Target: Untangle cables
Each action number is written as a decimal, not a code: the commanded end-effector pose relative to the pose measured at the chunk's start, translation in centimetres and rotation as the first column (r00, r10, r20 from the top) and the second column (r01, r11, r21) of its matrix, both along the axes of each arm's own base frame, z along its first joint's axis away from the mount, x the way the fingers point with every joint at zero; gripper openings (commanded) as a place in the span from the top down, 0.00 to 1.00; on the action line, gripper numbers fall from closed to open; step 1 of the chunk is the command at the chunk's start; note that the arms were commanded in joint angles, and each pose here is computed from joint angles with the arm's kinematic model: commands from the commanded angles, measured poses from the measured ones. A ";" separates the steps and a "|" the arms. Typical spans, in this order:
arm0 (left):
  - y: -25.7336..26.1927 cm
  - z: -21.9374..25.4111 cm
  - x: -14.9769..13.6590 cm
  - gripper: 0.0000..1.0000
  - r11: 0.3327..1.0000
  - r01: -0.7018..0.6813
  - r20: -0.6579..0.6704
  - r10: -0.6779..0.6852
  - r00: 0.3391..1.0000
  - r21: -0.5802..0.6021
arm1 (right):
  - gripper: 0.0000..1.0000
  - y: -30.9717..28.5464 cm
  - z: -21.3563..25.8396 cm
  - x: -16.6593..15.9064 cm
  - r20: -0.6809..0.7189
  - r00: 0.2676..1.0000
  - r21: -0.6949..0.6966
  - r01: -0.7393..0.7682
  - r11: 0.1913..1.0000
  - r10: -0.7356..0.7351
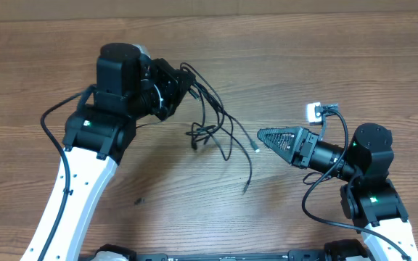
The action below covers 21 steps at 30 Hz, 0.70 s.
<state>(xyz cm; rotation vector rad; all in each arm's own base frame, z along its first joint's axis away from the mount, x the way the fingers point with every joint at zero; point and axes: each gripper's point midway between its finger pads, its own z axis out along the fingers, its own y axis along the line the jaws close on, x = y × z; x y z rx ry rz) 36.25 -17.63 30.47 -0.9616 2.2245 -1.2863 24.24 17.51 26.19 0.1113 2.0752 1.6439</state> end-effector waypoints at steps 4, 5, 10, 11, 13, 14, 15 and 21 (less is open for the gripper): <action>-0.5 1.5 -0.3 0.96 0.994 -0.080 -0.036 0.077 0.996 -0.076 | 0.00 0.1 0.5 0.0 -0.025 1.000 0.021 0.002 1.000 -0.001; -0.6 1.5 -0.3 0.96 0.994 -0.078 -0.035 0.076 0.997 -0.074 | 0.00 0.1 0.5 0.0 -0.026 1.000 0.021 0.002 1.000 -0.001; -0.6 1.4 -0.2 0.96 0.992 -0.102 -0.047 0.098 0.994 -0.079 | 0.00 0.0 0.4 0.1 -0.025 1.000 0.021 0.005 1.000 -0.005; -0.6 1.4 -0.2 0.96 0.988 -0.118 -0.067 0.111 0.992 -0.098 | 0.00 0.0 0.4 0.1 -0.025 1.000 0.021 0.005 1.000 -0.005; -0.5 1.3 -0.3 0.96 0.976 -0.166 -0.129 0.147 0.981 -0.143 | 0.00 0.0 0.4 0.1 -0.026 1.000 0.020 0.005 1.000 -0.005; -0.5 0.9 -0.5 0.96 0.960 -0.215 -0.199 0.179 0.964 -0.178 | 0.00 0.0 0.4 0.1 -0.026 1.000 0.021 0.005 1.000 -0.004; -0.5 0.7 -0.5 0.96 0.954 -0.232 -0.223 0.188 0.956 -0.188 | 0.00 0.0 0.4 0.1 -0.027 1.000 0.021 0.004 1.000 -0.004; -0.4 0.4 -0.7 0.96 0.940 -0.270 -0.276 0.209 0.938 -0.209 | 0.00 0.0 -0.1 -0.1 -0.059 0.998 0.016 0.006 1.000 -0.005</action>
